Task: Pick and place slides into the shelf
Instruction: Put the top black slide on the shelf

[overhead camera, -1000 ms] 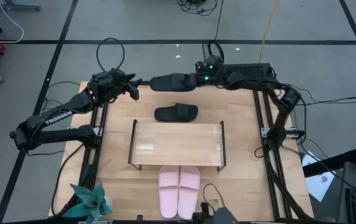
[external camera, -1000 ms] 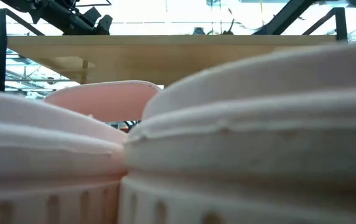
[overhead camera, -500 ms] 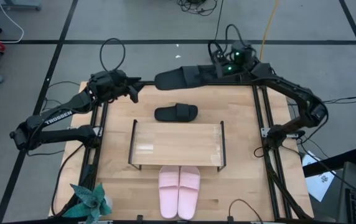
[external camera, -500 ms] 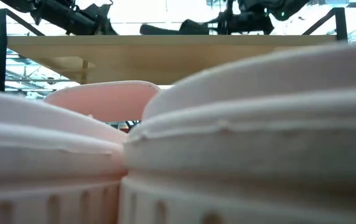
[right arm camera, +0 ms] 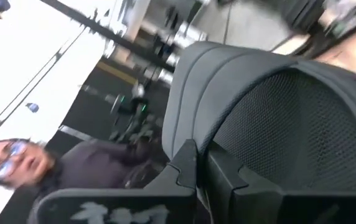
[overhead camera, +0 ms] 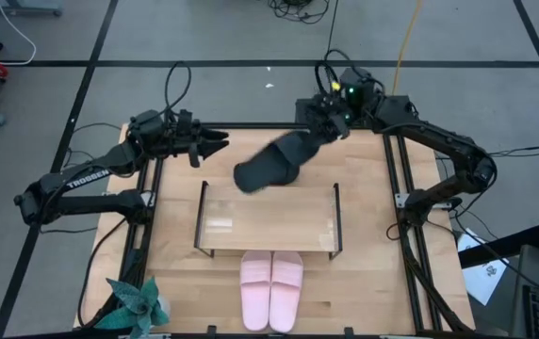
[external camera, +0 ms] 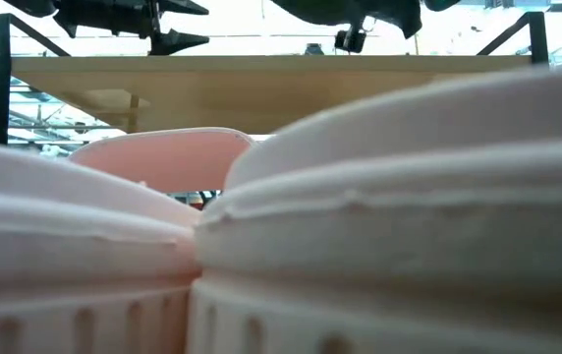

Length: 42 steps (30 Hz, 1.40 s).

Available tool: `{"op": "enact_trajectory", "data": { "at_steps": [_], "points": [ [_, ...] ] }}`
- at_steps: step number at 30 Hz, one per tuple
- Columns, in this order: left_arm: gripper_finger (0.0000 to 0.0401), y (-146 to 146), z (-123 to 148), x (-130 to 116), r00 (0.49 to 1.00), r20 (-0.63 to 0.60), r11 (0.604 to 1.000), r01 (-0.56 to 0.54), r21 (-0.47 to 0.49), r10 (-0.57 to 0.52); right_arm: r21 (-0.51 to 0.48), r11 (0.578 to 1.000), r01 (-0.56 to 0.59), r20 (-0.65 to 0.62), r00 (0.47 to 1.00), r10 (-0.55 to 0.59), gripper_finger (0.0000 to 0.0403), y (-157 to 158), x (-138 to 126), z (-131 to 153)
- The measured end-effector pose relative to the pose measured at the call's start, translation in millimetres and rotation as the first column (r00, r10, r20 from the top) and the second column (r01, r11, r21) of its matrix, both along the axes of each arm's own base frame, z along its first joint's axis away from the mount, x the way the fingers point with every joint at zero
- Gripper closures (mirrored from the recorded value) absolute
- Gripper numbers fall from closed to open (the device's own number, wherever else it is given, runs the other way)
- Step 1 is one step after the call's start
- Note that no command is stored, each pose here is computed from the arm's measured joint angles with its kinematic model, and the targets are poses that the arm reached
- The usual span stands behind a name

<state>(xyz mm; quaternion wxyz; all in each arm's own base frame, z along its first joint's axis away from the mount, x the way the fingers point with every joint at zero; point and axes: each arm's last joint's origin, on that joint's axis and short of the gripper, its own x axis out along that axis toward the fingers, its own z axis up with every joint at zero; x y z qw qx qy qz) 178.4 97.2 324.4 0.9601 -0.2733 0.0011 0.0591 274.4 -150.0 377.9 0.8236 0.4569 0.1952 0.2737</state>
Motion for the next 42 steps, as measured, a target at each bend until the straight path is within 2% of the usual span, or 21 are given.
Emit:
{"op": "enact_trajectory", "data": {
  "at_steps": [5,8,15,23,27,31,36,42],
  "points": [
    [0.0190,-8,0,4,0.999,0.009,0.996,0.042,-0.083,-0.042,0.017,0.990,-0.137,0.002,0.991,0.137,0.0402,20,7,-1],
    [0.0190,-17,-1,9,0.996,0.009,0.990,0.088,-0.114,-0.087,0.021,0.983,-0.180,0.000,0.984,0.180,0.0402,30,12,-2],
    [0.0190,-35,-1,16,0.990,0.007,0.982,0.137,-0.128,-0.137,0.020,0.960,-0.280,-0.012,0.960,0.280,0.0403,49,25,-13],
    [0.0190,-46,-1,20,0.988,0.001,0.980,0.151,-0.129,-0.152,0.112,0.897,-0.427,-0.056,0.899,0.435,0.0403,64,51,-42],
    [0.0190,-49,-2,21,0.986,-0.002,0.978,0.167,-0.126,-0.169,0.158,0.861,-0.483,-0.073,0.864,0.498,0.0403,75,57,-47],
    [0.0190,-52,-4,21,0.985,-0.026,0.979,0.165,-0.118,-0.169,0.168,0.846,-0.506,-0.074,0.849,0.523,0.0403,81,58,-46],
    [0.0190,-54,-7,22,0.986,-0.055,0.981,0.153,-0.118,-0.160,0.154,0.860,-0.486,-0.079,0.862,0.501,0.0403,83,59,-43],
    [0.0190,-59,-5,23,0.983,-0.034,0.969,0.171,-0.176,-0.179,0.119,0.859,-0.498,-0.052,0.861,0.506,0.0403,93,65,-39]
  ]
}}
